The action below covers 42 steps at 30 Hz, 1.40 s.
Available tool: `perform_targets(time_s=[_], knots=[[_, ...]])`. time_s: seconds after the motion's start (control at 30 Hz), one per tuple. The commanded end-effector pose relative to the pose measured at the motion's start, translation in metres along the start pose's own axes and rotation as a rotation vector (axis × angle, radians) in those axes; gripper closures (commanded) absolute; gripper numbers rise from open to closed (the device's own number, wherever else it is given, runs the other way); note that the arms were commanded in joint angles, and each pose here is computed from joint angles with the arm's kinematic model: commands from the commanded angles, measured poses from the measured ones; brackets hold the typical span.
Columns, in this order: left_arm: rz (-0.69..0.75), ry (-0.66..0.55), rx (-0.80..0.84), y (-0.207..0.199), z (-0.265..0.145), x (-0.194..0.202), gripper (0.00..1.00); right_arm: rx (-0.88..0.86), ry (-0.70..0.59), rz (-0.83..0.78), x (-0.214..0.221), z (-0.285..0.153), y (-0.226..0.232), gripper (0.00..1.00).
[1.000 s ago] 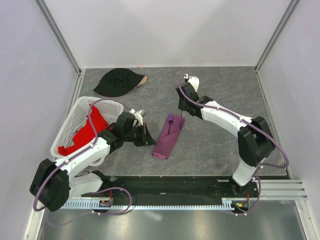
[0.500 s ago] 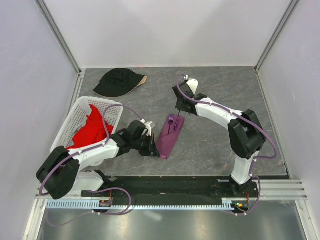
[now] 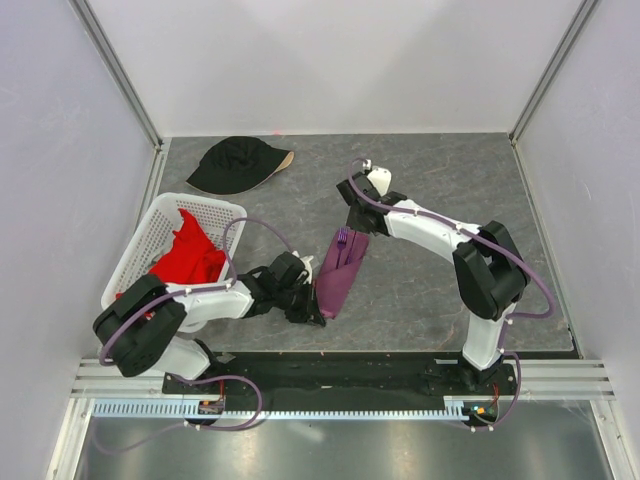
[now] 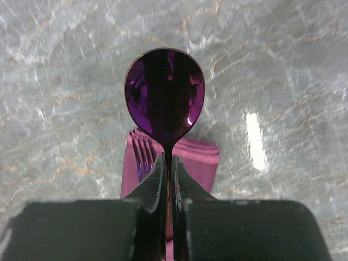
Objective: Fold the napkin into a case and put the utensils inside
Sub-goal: Insert the spoon into the folded napkin.
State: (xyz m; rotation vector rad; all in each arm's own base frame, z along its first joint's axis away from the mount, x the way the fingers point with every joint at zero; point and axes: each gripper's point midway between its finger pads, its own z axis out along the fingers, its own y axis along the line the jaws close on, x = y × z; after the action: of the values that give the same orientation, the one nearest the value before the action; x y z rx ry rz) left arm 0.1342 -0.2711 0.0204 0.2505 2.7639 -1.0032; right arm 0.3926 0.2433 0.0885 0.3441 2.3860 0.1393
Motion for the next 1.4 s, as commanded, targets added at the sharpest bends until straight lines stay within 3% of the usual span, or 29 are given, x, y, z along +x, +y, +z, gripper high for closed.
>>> perform_targets(time_s=[0.0, 0.87, 1.37], knots=[[-0.019, -0.078, 0.022, -0.012, 0.01, -0.021, 0.98, 0.025, 0.026, 0.013, 0.012, -0.008, -0.003, 1.0], [-0.009, -0.098, 0.025, -0.017, 0.025, -0.018, 0.98, 0.112, 0.244, 0.162, 0.098, -0.025, -0.03, 1.0], [0.002, -0.093, 0.021, -0.02, 0.027, -0.019, 0.98, 0.102, 0.286, 0.239, 0.115, -0.035, -0.031, 1.0]])
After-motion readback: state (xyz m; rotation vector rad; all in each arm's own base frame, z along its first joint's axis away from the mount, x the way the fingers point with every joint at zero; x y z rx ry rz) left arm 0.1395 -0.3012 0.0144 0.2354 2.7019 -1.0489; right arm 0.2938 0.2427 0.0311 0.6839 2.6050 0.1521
